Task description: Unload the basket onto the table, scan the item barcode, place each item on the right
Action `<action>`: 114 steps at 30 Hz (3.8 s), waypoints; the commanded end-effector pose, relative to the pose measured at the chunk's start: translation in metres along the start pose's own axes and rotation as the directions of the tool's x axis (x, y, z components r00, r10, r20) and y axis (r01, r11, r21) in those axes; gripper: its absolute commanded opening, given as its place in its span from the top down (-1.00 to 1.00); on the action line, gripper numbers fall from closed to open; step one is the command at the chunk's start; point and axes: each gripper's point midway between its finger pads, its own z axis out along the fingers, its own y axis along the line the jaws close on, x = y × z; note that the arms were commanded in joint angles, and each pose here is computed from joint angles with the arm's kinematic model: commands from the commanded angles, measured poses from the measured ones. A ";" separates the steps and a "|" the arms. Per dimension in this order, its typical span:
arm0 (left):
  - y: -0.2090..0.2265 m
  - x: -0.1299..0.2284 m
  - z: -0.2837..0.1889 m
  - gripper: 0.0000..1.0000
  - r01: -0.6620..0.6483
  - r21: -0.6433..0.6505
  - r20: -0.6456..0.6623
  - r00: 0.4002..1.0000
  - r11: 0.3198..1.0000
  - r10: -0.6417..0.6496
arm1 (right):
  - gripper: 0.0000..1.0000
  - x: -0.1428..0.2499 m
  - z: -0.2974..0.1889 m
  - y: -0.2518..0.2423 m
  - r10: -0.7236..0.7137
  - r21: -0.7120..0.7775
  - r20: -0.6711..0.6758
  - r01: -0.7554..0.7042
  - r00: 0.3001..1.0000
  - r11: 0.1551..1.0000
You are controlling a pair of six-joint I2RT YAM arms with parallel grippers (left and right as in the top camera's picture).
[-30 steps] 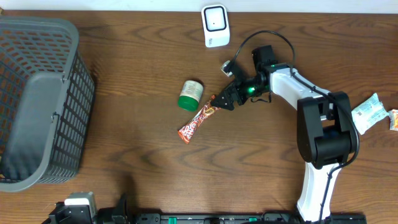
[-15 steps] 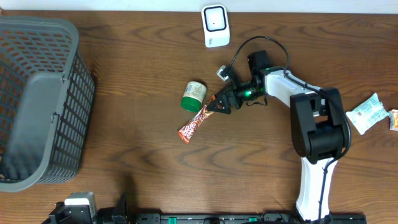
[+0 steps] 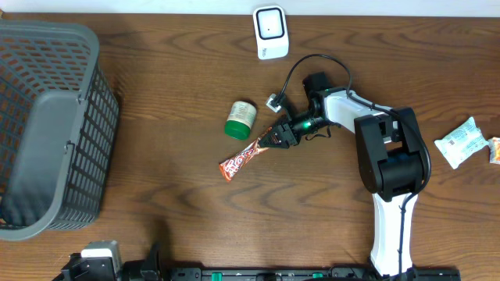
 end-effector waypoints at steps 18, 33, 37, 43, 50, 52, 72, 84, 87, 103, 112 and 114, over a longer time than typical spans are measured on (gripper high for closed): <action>-0.002 -0.001 -0.001 -0.96 -0.015 0.006 0.008 1.000 1.000 0.015 | 0.97 -0.051 -0.038 0.033 0.042 0.123 -0.045 -0.037 0.998 0.992; -0.002 -0.001 -0.001 -0.95 -0.015 0.006 0.008 1.000 1.000 0.015 | 0.97 -0.133 -0.156 0.196 -0.450 0.726 -0.101 0.375 0.887 0.577; -0.002 -0.001 -0.001 -0.96 -0.015 0.006 0.008 1.000 1.000 0.015 | 0.97 -0.148 -0.169 0.239 -0.615 0.769 -0.191 0.506 0.765 0.391; -0.002 -0.001 -0.001 -0.95 -0.015 0.006 0.008 1.000 1.000 0.015 | 0.97 -0.187 -0.187 0.271 -0.750 0.828 -0.126 0.485 0.649 0.281; -0.002 -0.001 -0.001 -0.96 -0.015 0.006 0.008 1.000 1.000 0.015 | 0.98 -0.192 -0.162 0.307 -0.905 0.686 -0.207 0.714 0.372 0.137; -0.002 -0.001 -0.001 -0.96 -0.015 0.006 0.008 1.000 1.000 0.015 | 0.98 -0.185 -0.150 0.323 -0.944 0.613 -0.179 0.782 0.278 0.114; -0.002 -0.001 -0.001 -0.96 -0.015 0.006 0.008 1.000 1.000 0.015 | 0.98 -0.132 -0.129 0.430 -0.643 0.397 0.045 0.605 -0.764 -0.690; -0.002 -0.001 -0.001 -0.96 -0.015 0.006 0.009 1.000 1.000 0.015 | 0.98 -0.137 -0.146 0.438 -0.265 0.484 -0.040 0.214 -0.963 -0.849; -0.002 -0.001 -0.001 -0.96 -0.015 0.006 0.008 1.000 1.000 0.015 | 0.98 -0.141 -0.149 0.442 -0.210 0.491 -0.070 0.149 -0.975 -0.858; -0.002 -0.001 -0.001 -0.96 -0.015 0.006 0.008 1.000 1.000 0.015 | 0.98 -0.128 -0.162 0.463 -0.013 0.547 -0.056 -0.020 -0.998 -0.837; -0.002 -0.001 -0.001 -0.96 -0.015 0.006 0.009 1.000 1.000 0.015 | 0.98 -0.130 -0.164 0.466 -0.049 0.550 -0.030 0.024 -0.998 -0.835; -0.002 -0.001 -0.001 -0.96 -0.015 0.006 0.008 1.000 1.000 0.015 | 0.98 -0.130 -0.164 0.467 -0.040 0.549 -0.037 0.014 -0.999 -0.835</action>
